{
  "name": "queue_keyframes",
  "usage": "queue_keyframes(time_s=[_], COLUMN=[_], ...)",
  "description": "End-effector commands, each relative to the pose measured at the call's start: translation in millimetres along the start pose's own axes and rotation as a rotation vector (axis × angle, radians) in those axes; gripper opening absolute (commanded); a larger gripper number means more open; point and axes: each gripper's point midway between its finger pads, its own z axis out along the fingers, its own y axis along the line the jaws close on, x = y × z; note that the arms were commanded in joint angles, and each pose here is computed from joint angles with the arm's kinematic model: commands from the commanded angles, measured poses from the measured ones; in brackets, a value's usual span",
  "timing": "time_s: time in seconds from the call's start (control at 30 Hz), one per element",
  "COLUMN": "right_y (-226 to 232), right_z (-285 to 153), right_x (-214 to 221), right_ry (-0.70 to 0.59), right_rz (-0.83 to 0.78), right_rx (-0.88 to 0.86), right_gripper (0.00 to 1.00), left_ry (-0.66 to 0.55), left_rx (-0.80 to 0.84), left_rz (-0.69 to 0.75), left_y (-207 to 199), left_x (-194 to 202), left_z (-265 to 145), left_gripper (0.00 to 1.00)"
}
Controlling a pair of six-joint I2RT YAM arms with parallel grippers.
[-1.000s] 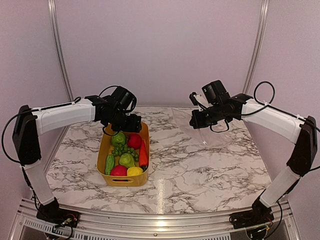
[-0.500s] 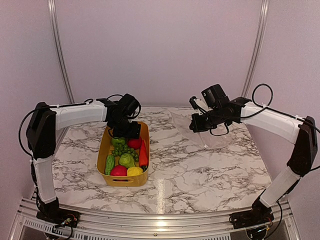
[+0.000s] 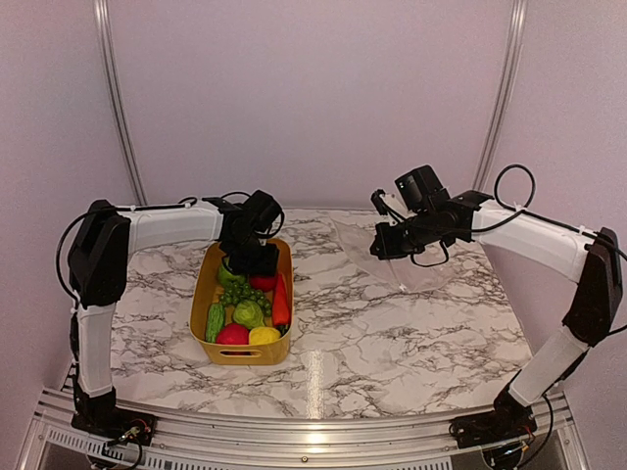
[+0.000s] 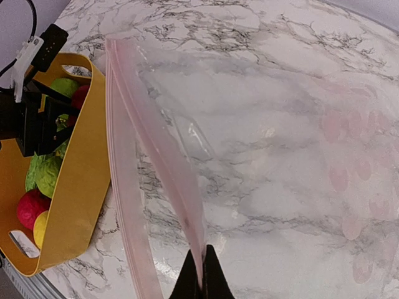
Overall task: Place the food in the zip-top bag and seal the zipper
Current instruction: Pick up the fake fruit from the bin.
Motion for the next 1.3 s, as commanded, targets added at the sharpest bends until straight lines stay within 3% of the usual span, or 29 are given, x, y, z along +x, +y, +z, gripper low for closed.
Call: queue_keyframes(time_s=[0.0,0.13,0.4,0.47,0.5,0.57,0.6,0.67,1.0,1.17,1.27], right_y=[7.9,7.4,7.2,7.6,8.9,10.0,10.3,11.1,12.2,11.5,11.5], right_z=[-10.4,-13.4,-14.8,-13.6,-13.0,-11.6,-11.0,-11.1,-11.8,-12.5,-12.9], right_x=[-7.1,-5.7,-2.8,-2.5,-2.7,-2.9,-3.0,-4.4,-6.0,-4.9,-4.9], right_ry=[-0.041,-0.045,-0.043,-0.042,-0.04,-0.036,-0.034,-0.033,-0.027,-0.03,-0.034], right_rz=[0.006,0.008,0.005,0.005,0.003,0.001,-0.001,-0.005,-0.019,-0.008,0.0], right_rx=[-0.03,-0.03,-0.033,-0.036,-0.041,-0.047,-0.048,-0.051,-0.051,-0.051,-0.051], right_gripper=[0.0,0.0,0.0,0.0,0.0,0.0,0.0,0.0,0.0,0.0,0.0], left_ry=[0.04,-0.012,-0.081,-0.086,-0.082,-0.054,-0.04,-0.02,0.018,0.037,0.067], left_rx=[0.002,0.017,0.094,0.097,0.096,0.087,0.079,0.069,0.045,-0.049,-0.073], left_rz=[0.005,-0.004,-0.03,-0.032,-0.026,-0.008,0.003,0.026,0.096,0.086,0.084], left_y=[1.3,0.8,-2.3,0.3,1.5,3.0,3.7,3.3,-5.4,8.2,14.2], left_x=[6.3,-5.8,-14.7,-11.6,-8.8,-1.6,1.3,3.7,-6.2,-8.3,-2.3], left_z=[5.3,-17.5,-68.3,-74.7,-74.8,-68.2,-63.9,-54.8,-11.5,6.3,16.3], left_gripper=[0.52,0.45,0.41,0.45,0.52,0.66,0.8,0.87,0.86,0.85,0.81])
